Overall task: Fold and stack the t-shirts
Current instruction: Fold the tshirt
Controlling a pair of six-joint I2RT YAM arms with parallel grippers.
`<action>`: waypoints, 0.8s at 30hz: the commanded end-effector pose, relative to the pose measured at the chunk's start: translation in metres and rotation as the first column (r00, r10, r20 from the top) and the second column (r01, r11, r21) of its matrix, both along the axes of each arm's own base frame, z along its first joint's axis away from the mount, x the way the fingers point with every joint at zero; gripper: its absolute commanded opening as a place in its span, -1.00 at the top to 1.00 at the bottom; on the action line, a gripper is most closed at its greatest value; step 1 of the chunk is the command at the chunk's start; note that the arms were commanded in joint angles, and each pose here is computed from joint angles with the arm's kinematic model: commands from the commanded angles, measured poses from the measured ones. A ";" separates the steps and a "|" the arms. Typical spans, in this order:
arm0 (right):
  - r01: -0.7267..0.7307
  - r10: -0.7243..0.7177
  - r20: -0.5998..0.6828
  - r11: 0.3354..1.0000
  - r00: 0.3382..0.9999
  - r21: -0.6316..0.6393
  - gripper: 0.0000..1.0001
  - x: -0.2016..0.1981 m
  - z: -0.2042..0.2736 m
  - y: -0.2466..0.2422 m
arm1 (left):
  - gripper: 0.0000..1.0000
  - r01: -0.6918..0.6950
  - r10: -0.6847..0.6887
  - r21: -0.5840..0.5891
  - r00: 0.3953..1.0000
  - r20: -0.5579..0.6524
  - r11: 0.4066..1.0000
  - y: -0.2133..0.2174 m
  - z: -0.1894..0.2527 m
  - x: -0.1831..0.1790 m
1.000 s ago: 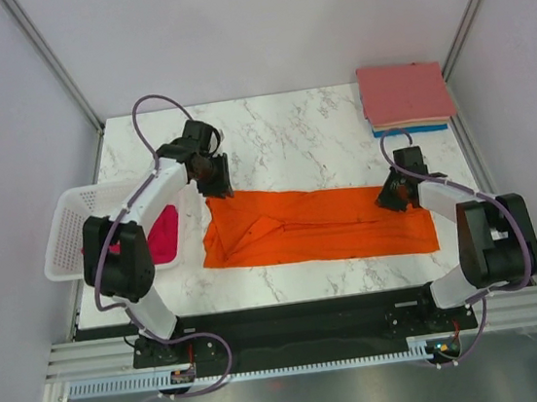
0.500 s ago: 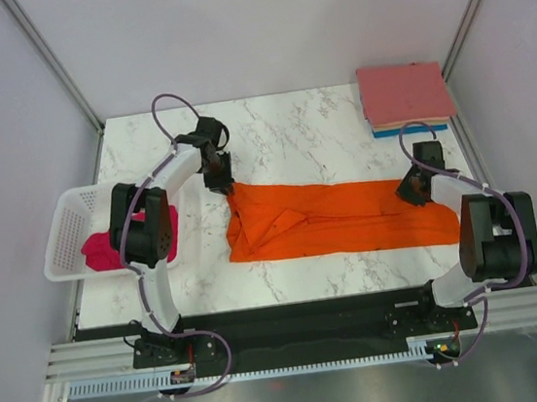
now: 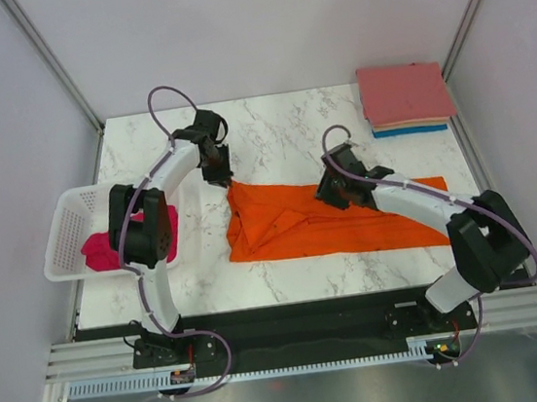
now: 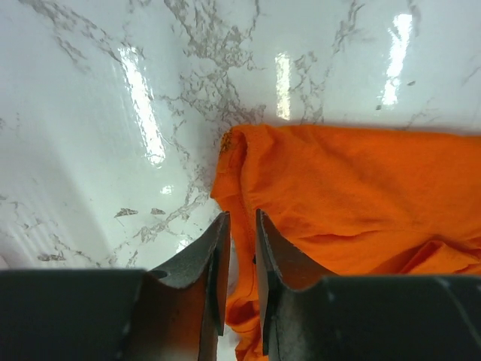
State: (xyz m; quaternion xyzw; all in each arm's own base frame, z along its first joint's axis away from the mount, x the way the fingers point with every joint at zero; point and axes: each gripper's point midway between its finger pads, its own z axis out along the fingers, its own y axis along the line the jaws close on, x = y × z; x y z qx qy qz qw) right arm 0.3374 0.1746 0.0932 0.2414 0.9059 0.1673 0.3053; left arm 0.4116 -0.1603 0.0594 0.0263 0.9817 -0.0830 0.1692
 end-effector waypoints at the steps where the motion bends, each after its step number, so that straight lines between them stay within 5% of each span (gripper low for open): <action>1: 0.089 -0.085 -0.043 0.992 0.995 0.088 0.09 -0.005 -0.010 0.060 | 0.50 0.020 -0.016 -0.030 0.994 0.111 0.999 -0.002 0.042 0.017; 9: 0.002 0.013 -0.102 0.990 0.995 0.142 0.07 -0.031 -0.030 0.163 | 0.86 0.004 -0.002 -0.064 1.000 0.030 0.998 -0.002 0.014 0.014; 24: -0.013 0.036 -0.147 0.988 0.988 0.156 0.07 -0.040 -0.050 0.193 | 0.96 -0.014 0.012 -0.074 1.000 -0.027 0.997 -0.002 -0.023 0.024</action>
